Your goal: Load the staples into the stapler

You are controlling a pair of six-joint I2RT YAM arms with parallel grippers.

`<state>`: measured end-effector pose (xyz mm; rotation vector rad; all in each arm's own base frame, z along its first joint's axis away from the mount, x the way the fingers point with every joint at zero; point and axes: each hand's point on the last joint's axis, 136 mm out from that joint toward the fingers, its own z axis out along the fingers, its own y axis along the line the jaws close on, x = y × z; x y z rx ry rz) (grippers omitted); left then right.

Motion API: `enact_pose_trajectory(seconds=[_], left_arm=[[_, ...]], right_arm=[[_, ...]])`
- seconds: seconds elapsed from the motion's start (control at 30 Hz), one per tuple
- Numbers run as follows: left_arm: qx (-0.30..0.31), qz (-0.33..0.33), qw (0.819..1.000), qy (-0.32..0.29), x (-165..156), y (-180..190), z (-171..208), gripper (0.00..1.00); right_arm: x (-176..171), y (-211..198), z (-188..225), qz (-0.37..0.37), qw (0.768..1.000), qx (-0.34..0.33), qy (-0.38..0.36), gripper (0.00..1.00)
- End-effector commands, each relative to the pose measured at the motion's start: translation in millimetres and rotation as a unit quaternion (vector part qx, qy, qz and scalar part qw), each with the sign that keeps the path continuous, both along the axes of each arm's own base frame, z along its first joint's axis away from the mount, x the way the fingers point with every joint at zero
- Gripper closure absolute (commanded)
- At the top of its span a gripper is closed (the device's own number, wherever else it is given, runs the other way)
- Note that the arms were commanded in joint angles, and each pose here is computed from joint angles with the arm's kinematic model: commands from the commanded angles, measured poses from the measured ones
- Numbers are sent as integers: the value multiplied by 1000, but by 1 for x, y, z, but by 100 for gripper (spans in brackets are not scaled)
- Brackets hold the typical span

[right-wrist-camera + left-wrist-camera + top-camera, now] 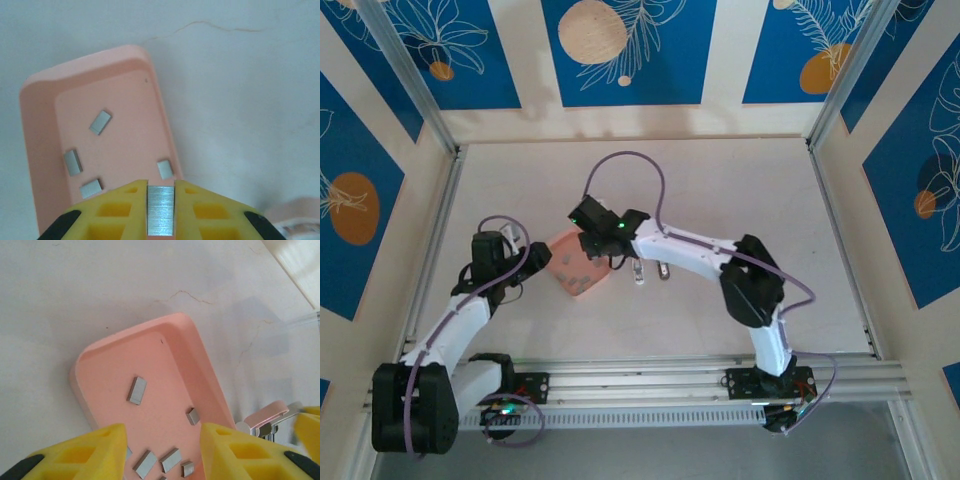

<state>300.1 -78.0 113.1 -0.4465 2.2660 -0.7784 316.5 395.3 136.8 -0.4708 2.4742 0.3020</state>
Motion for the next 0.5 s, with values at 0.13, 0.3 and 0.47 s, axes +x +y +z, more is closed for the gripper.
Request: enact_pose_trajectory(seconds=[0.13, 0.3, 0.47], left_arm=[[23, -58, 994, -94, 7, -29, 23, 57], [45, -111, 985, -127, 10, -54, 20, 53], [62, -141, 976, -152, 12, -70, 16, 52]], right_arm=[[-4, -54, -1, -95, 994, 27, -48, 81], [-12, -84, -15, -130, 990, 5, -51, 81], [-21, -100, -36, -151, 988, -19, -27, 81]])
